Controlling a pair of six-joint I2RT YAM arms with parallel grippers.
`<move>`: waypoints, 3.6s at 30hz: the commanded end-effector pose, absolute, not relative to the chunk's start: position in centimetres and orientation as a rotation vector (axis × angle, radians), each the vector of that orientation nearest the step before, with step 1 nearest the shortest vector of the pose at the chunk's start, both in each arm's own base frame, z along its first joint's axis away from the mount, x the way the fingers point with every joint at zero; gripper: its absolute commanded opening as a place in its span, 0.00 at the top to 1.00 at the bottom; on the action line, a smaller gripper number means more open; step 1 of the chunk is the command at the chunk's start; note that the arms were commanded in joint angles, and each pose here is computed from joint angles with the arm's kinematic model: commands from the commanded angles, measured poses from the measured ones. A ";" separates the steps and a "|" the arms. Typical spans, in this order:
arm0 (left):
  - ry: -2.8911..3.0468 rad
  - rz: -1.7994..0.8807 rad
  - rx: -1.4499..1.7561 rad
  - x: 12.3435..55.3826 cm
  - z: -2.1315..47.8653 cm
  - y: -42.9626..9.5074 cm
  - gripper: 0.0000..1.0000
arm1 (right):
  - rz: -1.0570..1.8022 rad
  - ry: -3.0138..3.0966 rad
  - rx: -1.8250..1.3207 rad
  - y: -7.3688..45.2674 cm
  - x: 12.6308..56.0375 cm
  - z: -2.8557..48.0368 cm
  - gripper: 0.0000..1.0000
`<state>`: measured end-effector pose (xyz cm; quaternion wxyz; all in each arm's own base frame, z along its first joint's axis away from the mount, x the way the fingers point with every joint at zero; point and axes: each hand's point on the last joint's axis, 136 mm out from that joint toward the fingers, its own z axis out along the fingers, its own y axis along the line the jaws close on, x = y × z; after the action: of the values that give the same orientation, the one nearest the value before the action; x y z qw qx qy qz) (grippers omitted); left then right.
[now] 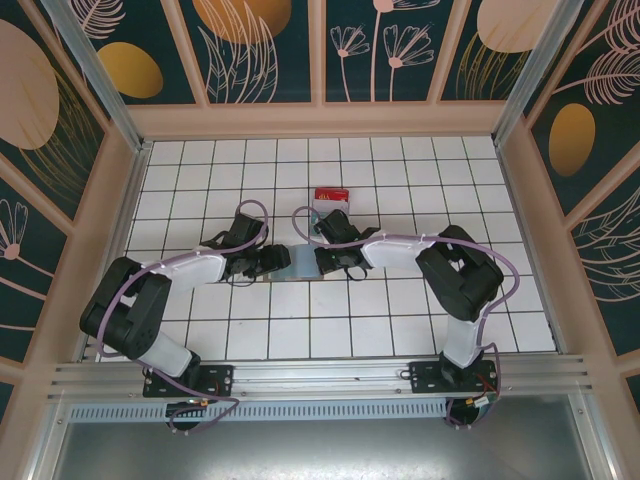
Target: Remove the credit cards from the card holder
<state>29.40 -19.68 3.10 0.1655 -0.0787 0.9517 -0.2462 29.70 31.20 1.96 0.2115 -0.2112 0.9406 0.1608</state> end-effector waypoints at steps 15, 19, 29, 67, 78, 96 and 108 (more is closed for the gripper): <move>2.731 -0.918 -0.151 29.0 3.0 -23.0 0.31 | 0.421 2.671 -0.609 31.0 29.0 0.1 0.94; 2.719 -0.916 -0.141 29.2 3.5 -23.1 0.27 | 0.416 2.674 -0.607 30.9 29.0 0.0 0.94; 2.644 -1.028 -0.108 29.7 6.3 -24.4 0.30 | 0.514 2.607 -0.453 30.3 31.1 3.6 0.82; 2.702 -0.780 -0.187 28.5 3.3 -20.0 0.70 | 1.284 2.544 -0.306 37.7 30.5 8.8 0.84; 2.696 -0.710 -0.200 28.7 3.7 -19.1 0.74 | 1.351 2.626 -0.328 39.8 29.9 6.8 0.85; 2.747 -0.700 -0.266 27.6 1.5 -18.4 0.78 | 1.332 2.734 -0.308 39.5 29.0 4.0 0.82; 2.739 -0.733 -0.264 27.6 1.8 -18.7 0.78 | 1.343 2.788 -0.336 40.0 28.3 2.7 0.82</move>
<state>27.81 -18.76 2.22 0.1539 -0.0841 0.9525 -0.2490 29.01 39.47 3.38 0.0347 -0.1018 0.8944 0.4342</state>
